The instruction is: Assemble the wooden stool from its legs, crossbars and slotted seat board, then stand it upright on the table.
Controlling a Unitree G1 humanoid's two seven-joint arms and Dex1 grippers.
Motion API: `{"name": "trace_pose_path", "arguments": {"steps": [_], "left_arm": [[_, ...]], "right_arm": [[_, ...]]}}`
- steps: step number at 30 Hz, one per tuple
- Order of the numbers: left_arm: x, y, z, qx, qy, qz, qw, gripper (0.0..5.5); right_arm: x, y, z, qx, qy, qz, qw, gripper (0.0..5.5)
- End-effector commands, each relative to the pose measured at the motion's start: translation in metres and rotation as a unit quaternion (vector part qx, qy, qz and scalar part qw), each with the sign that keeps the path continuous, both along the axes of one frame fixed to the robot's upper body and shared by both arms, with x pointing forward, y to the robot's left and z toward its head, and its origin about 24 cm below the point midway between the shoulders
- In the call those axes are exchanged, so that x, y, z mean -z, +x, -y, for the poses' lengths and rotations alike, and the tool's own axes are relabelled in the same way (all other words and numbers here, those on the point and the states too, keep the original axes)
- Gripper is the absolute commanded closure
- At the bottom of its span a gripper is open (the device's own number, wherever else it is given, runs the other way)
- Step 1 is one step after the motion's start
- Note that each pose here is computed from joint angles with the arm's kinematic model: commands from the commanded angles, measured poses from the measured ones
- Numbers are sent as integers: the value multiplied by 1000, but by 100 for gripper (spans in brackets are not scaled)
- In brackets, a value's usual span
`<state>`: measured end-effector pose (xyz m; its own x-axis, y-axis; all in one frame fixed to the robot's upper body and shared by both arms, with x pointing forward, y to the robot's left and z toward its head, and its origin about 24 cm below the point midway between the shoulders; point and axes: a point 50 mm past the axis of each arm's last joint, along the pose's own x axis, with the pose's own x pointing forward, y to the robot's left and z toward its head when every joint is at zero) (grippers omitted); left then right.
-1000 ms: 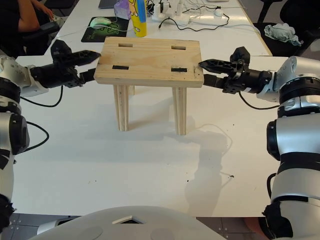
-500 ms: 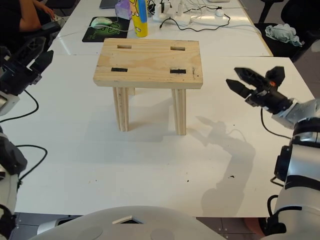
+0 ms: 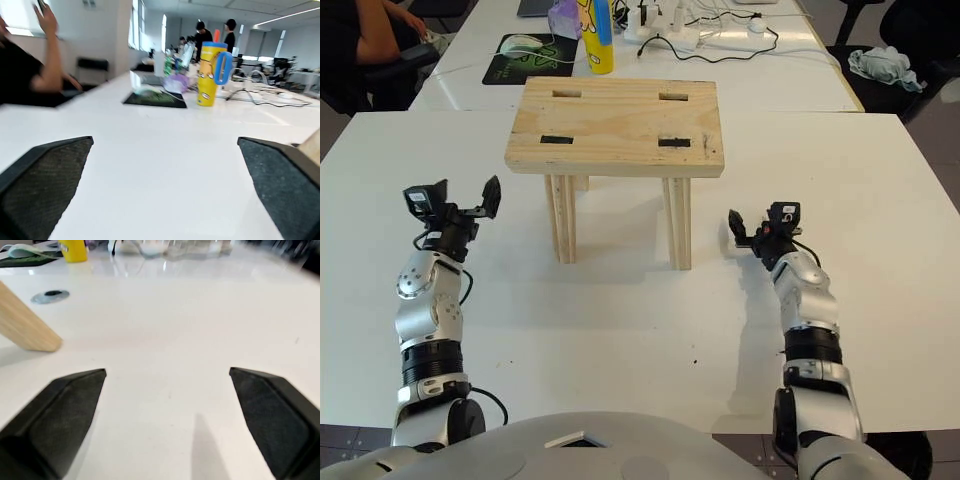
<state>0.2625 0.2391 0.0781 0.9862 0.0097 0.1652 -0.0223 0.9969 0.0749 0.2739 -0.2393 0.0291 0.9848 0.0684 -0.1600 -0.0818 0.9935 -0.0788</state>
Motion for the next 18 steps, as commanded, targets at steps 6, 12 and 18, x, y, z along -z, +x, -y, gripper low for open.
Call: {"name": "trace_pose_path", "arguments": {"steps": [6, 12, 18], "left_arm": [[26, -54, -3, 49, 63, -78, 994, 10], [44, -36, 24, 6, 25, -56, 998, 10], [40, -15, 33, -6, 25, -21, 999, 10]], "right_arm": [[13, -54, -8, -105, -44, -29, 993, 91], [21, -43, -29, -47, -23, 0, 999, 91], [18, -22, -27, 5, -15, 18, 1000, 91]]}}
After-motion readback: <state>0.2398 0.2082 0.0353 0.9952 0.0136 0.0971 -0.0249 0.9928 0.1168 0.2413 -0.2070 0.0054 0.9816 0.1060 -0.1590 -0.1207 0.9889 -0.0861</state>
